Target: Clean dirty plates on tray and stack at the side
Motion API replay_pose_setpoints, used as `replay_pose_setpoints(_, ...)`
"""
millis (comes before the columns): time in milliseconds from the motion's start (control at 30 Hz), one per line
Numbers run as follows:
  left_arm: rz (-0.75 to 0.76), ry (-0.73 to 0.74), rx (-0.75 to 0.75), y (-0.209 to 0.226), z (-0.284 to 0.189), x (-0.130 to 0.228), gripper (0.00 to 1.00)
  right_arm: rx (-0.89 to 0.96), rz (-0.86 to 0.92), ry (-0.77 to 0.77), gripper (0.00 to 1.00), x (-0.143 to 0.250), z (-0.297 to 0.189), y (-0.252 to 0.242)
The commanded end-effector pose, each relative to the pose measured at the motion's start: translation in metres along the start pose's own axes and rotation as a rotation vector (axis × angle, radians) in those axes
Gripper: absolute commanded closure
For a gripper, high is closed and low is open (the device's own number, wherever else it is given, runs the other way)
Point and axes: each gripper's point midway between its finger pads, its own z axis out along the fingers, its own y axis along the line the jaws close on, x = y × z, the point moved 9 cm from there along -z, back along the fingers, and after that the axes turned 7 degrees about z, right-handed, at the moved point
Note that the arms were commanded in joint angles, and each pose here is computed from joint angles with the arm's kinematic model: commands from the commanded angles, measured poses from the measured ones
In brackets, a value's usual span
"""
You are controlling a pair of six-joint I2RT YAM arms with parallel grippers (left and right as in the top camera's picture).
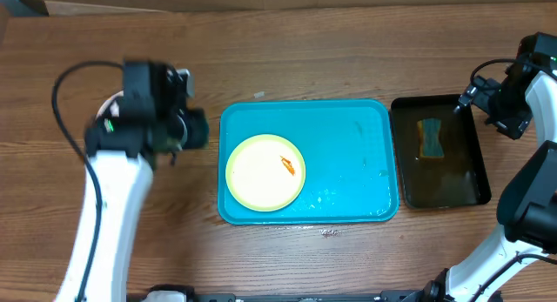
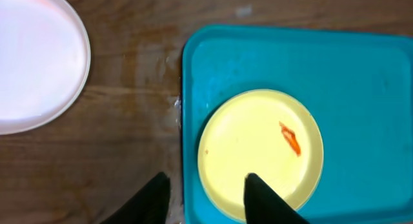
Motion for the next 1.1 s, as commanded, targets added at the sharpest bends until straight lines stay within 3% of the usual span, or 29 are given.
replay_pose_setpoints(0,-0.080,0.102,-0.109,0.010,0.055,0.039,0.53,-0.016,-0.001,-0.037,0.00,-0.003,-0.012,0.004)
replay_pose_setpoints(100,-0.097,0.134,-0.117,0.019,0.084,0.053,0.48,-0.016,-0.001,-0.037,0.00,-0.003,-0.012,0.004)
replay_pose_setpoints(233,-0.115,0.172,-0.111,0.025,0.106,0.055,0.59,-0.016,-0.001,-0.037,0.00,-0.003,-0.012,0.004)
replay_pose_setpoints(567,-0.119,0.259,-0.031,0.024,0.156,0.061,0.67,-0.016,-0.001,-0.037,0.00,-0.003,-0.012,0.004)
replay_pose_setpoints(1067,-0.096,0.248,0.089,0.015,0.164,0.057,0.68,-0.016,-0.001,-0.037,0.00,-0.003,-0.012,0.004)
